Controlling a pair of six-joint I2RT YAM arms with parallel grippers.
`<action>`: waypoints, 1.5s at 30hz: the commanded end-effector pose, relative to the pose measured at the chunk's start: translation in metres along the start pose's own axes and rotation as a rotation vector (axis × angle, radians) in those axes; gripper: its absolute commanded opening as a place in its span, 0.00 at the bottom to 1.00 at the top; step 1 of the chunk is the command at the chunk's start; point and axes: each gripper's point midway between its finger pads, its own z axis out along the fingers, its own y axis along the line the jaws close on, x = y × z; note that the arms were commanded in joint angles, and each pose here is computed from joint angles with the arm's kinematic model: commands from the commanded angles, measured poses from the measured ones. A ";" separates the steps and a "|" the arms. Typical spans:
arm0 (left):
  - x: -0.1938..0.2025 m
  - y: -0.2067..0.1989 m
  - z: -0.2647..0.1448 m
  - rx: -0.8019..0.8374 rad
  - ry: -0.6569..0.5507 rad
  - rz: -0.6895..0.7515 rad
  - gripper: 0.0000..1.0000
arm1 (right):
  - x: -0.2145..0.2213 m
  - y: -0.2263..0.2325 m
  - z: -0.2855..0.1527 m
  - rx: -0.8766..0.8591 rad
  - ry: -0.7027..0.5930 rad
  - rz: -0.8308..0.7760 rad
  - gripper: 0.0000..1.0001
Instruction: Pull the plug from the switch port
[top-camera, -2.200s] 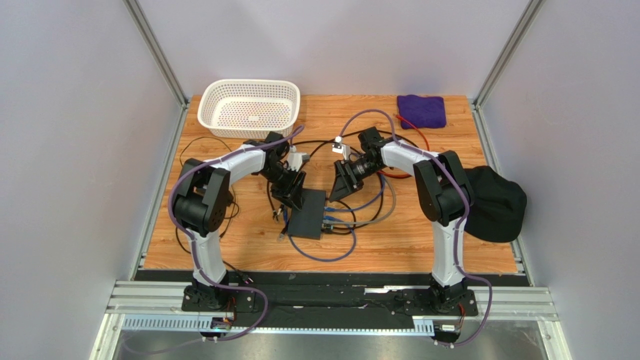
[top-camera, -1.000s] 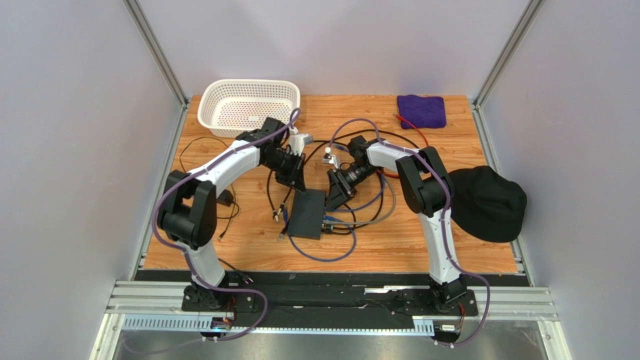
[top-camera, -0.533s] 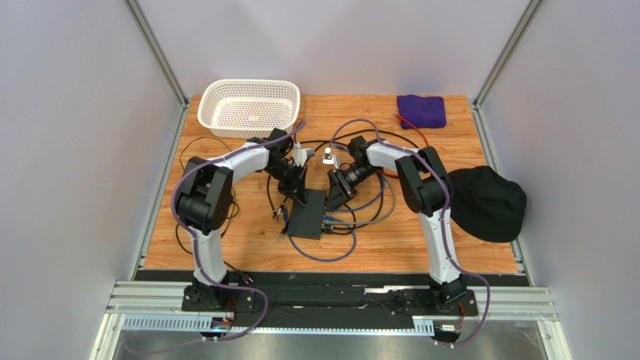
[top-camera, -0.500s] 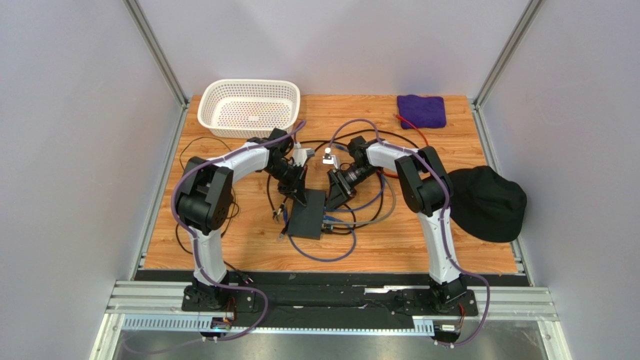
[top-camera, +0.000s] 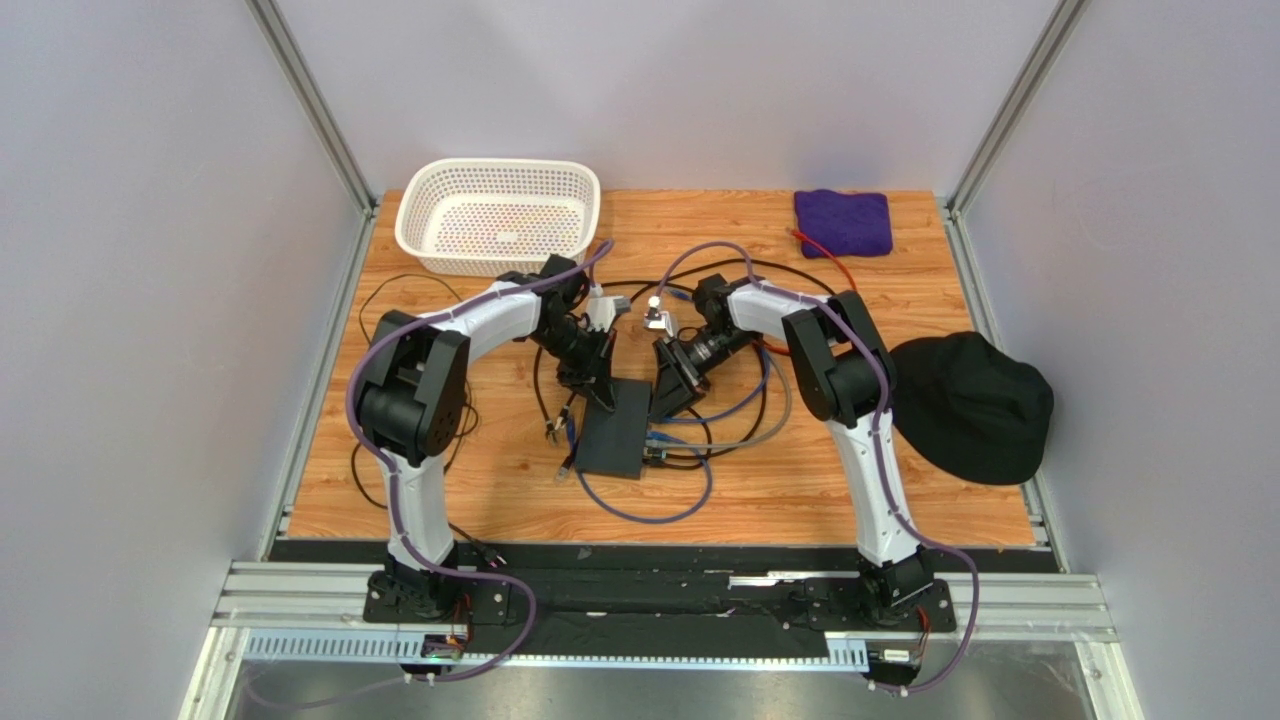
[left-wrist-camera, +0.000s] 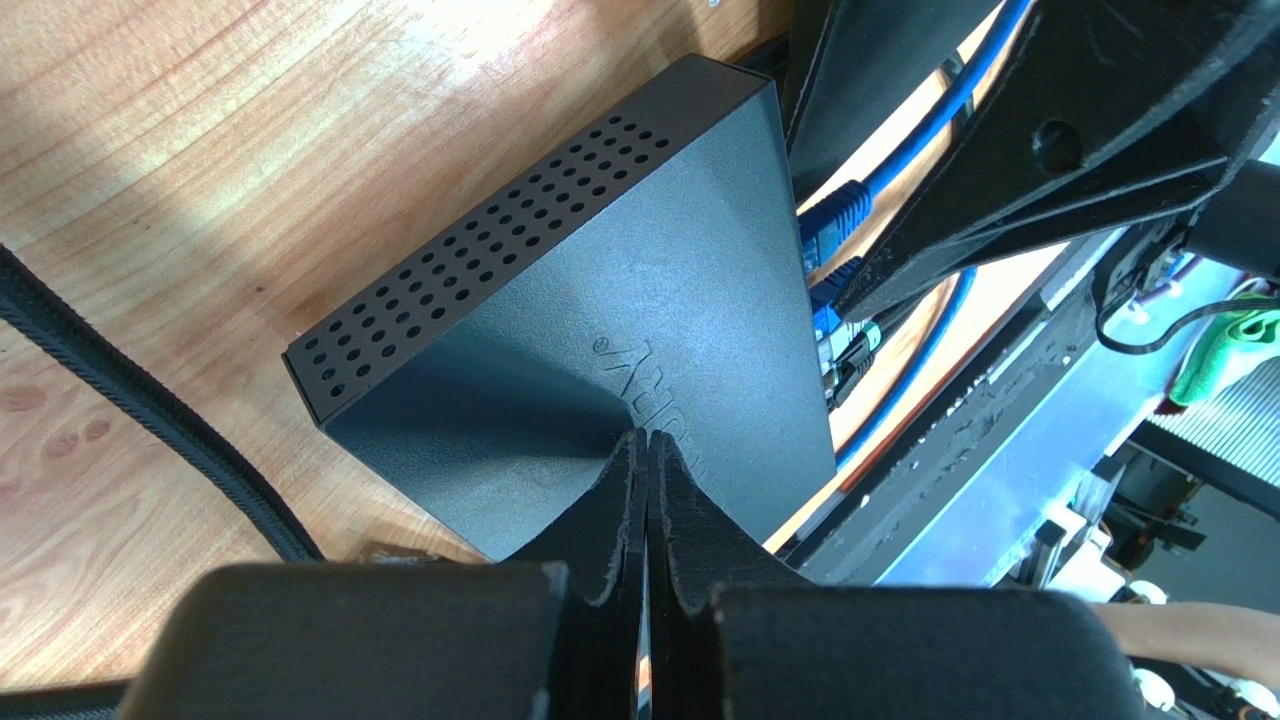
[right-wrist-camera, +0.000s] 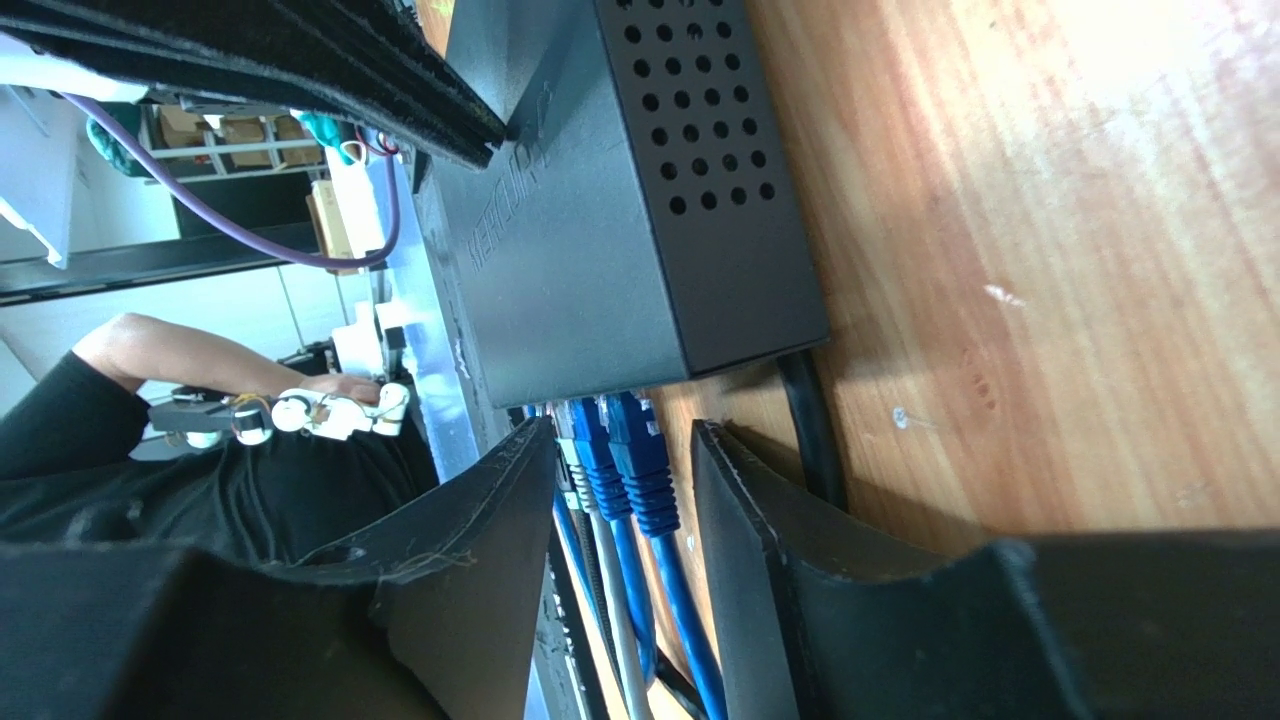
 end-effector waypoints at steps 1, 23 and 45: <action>0.005 0.037 0.014 -0.138 0.033 0.010 0.00 | -0.001 -0.023 0.008 0.047 0.019 -0.035 0.45; 0.005 0.041 0.013 -0.161 0.028 0.021 0.00 | 0.002 -0.039 0.013 0.125 0.051 0.002 0.22; 0.007 0.044 0.013 -0.176 0.029 0.037 0.00 | 0.030 -0.043 0.017 0.056 0.141 0.026 0.00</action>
